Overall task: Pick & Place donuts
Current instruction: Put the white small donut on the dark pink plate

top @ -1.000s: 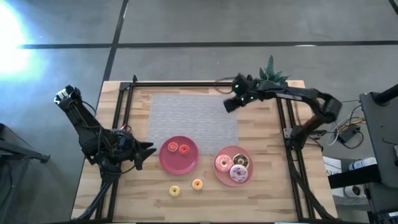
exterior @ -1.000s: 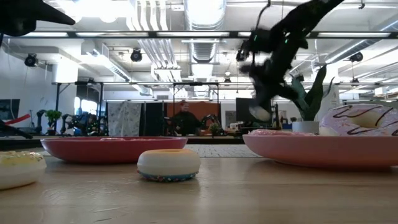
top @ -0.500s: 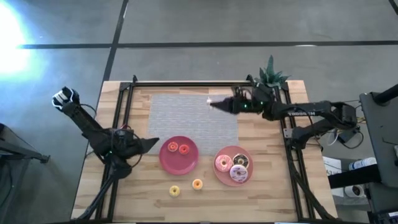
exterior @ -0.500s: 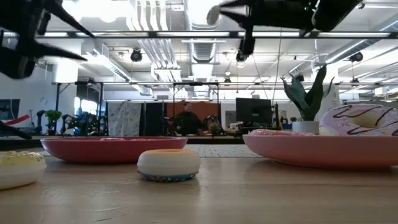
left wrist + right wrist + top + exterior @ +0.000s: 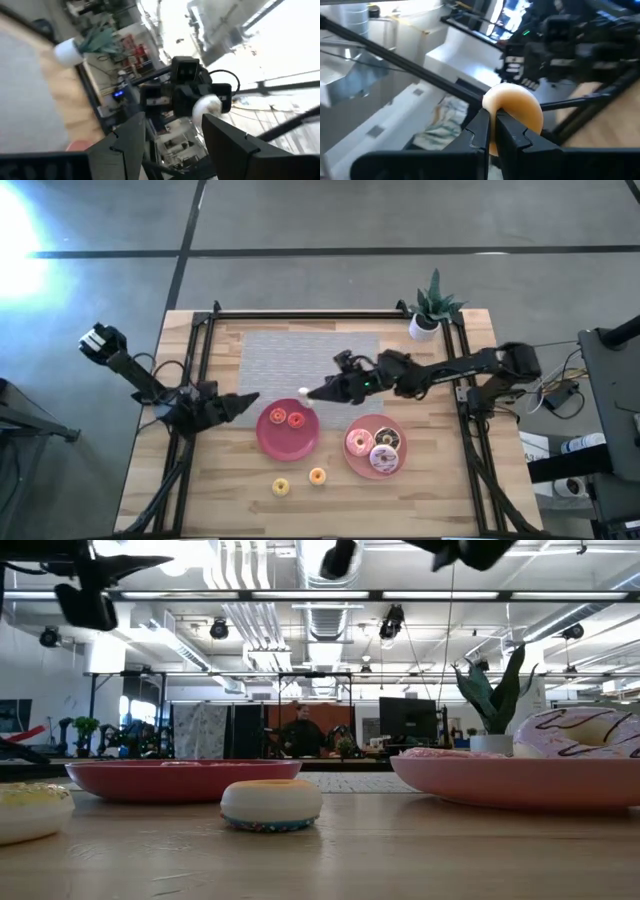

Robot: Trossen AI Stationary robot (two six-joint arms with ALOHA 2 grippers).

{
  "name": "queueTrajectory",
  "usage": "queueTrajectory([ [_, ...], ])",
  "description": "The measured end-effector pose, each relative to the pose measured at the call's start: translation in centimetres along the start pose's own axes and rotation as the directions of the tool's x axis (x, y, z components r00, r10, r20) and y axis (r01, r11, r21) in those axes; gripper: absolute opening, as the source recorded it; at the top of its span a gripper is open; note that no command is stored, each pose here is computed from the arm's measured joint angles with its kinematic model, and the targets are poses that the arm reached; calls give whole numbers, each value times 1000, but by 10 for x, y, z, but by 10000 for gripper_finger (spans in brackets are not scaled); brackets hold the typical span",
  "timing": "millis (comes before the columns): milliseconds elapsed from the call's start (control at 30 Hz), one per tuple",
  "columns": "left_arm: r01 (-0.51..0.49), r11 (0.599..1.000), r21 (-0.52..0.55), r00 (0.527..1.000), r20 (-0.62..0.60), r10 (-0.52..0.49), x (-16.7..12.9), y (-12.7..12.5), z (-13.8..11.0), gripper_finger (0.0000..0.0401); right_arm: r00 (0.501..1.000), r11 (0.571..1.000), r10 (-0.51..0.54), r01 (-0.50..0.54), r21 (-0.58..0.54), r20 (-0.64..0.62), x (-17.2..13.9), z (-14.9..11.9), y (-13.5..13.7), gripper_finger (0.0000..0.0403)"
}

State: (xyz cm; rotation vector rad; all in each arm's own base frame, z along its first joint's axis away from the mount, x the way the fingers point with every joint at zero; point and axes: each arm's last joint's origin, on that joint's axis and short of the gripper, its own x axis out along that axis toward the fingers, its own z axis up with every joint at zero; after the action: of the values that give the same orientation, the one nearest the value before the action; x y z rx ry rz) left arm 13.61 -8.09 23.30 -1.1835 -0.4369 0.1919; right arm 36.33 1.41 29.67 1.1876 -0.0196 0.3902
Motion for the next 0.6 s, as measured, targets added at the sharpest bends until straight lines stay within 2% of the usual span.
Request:
queueTrajectory([
  [300,210,975,71,972,-122,-201,30,-11,4,170,982,990,142,-140,27,-123,59,5,0,13],
  [600,355,923,150,927,-185,-327,39,-32,5,170,984,990,138,-136,28,-113,67,14,3,13],
])
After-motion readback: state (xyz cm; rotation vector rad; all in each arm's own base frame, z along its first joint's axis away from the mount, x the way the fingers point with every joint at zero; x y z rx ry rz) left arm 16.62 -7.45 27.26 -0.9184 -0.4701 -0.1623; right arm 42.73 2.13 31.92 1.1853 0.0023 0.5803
